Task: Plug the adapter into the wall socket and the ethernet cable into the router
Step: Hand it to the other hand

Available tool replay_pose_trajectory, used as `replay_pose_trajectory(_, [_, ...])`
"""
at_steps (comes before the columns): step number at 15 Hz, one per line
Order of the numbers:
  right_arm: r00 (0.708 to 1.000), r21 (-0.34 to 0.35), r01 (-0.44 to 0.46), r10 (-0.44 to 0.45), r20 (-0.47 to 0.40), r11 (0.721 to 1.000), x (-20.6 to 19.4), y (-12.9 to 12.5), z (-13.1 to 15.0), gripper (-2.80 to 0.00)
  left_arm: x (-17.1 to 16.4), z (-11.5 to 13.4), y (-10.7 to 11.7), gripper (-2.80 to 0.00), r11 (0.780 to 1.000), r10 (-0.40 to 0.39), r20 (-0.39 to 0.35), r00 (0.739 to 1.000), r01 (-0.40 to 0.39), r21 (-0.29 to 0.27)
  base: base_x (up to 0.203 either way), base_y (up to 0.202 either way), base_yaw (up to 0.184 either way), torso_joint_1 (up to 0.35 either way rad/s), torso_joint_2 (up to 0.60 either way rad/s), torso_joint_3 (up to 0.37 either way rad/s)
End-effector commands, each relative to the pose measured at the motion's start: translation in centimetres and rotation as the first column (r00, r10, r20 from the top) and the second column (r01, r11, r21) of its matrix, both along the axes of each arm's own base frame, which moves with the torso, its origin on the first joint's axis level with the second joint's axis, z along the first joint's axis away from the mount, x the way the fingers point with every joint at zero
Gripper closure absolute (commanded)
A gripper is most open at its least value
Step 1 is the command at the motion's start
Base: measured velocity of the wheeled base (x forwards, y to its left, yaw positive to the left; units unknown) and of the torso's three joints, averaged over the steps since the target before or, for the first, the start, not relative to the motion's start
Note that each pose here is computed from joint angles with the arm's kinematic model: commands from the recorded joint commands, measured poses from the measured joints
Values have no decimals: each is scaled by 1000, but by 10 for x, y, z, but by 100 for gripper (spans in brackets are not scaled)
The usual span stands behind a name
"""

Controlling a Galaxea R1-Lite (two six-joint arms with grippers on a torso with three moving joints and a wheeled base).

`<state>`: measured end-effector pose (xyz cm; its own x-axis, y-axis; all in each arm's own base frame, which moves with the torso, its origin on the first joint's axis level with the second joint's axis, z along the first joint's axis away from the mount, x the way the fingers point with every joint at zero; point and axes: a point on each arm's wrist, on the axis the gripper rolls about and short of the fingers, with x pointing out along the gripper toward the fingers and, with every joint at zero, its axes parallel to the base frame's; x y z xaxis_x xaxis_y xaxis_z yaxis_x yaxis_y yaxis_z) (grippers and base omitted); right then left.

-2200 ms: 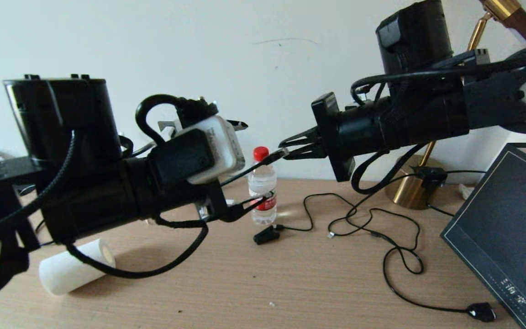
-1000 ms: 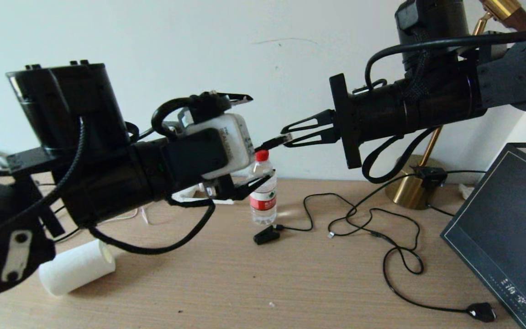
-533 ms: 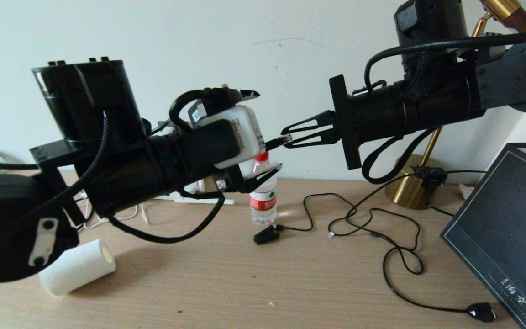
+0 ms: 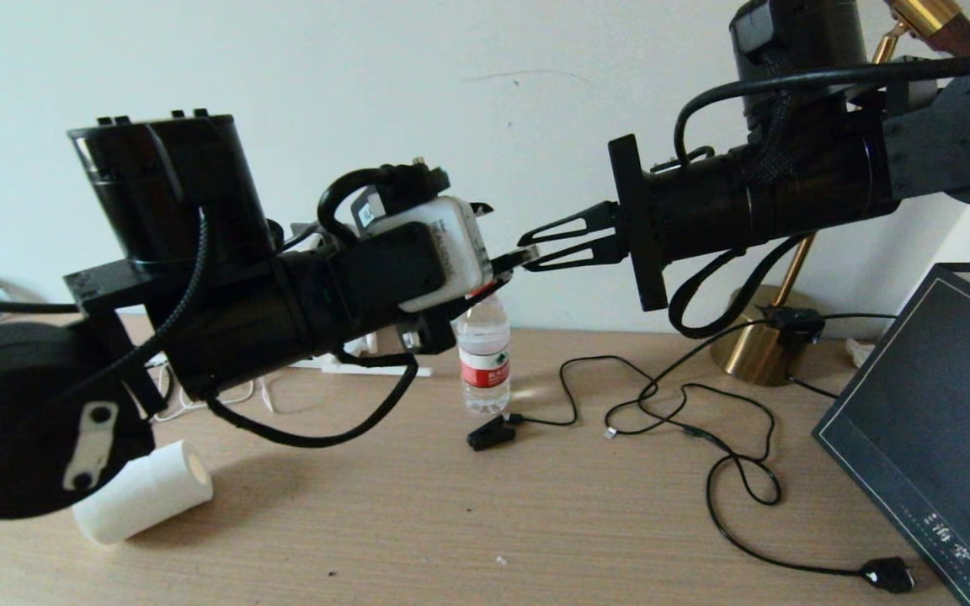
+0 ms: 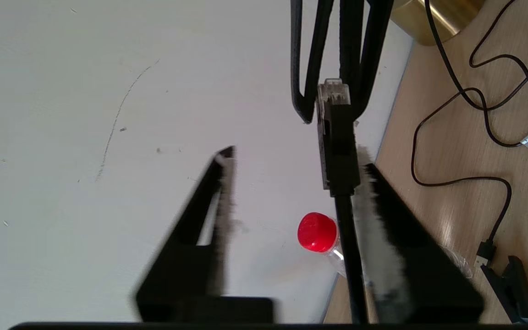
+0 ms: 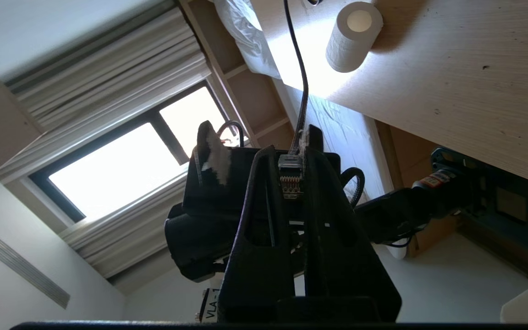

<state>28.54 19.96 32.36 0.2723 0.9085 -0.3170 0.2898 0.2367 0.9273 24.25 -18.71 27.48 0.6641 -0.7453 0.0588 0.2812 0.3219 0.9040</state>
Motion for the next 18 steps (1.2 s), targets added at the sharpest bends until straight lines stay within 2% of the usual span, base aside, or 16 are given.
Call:
replay_pose_trajectory(1, [1000,6,-5,5,-4,1000,-3,-1,3,0,1,-1,-1,0,1000,-1,0,1000,1,2,0,0,0,0,0,0])
replay_pose_trajectory(9, [1000,-1,-1,1,3,1000,-5,-1,2,0,1,-2,-2,0,1000,-3,-1,1000,3,3,0,0,0,0,0,0])
replay_pose_trajectory(10, [1000,-3,2,-2,2,1000,-5,-2,2,-280,0,-2,-1,0,1000,-3,-3,1000,3,3,0,0,0,0,0,0])
replay_pose_trajectory(12, [999,-22,32,-32,-2,999,-4,-2,-2,-280,-4,-5,3,0,1000,-2,-21,1000,2,2,0,0,0,0,0,0])
replay_pose_trajectory(14, [994,-80,107,-105,32,991,-1,-7,-10,-280,-13,-12,10,0,999,-13,-126,992,6,-53,0,0,0,0,0,0])
replay_pose_trajectory(16, [973,-171,208,-187,132,963,-3,-15,-16,-280,-27,-19,18,0,994,-76,-221,972,56,-94,0,0,0,0,0,0])
replay_pose_trajectory(18, [966,-154,223,-197,168,963,-17,-22,-3,-280,-35,-20,25,0,993,-82,-250,965,59,-98,0,0,0,0,0,0])
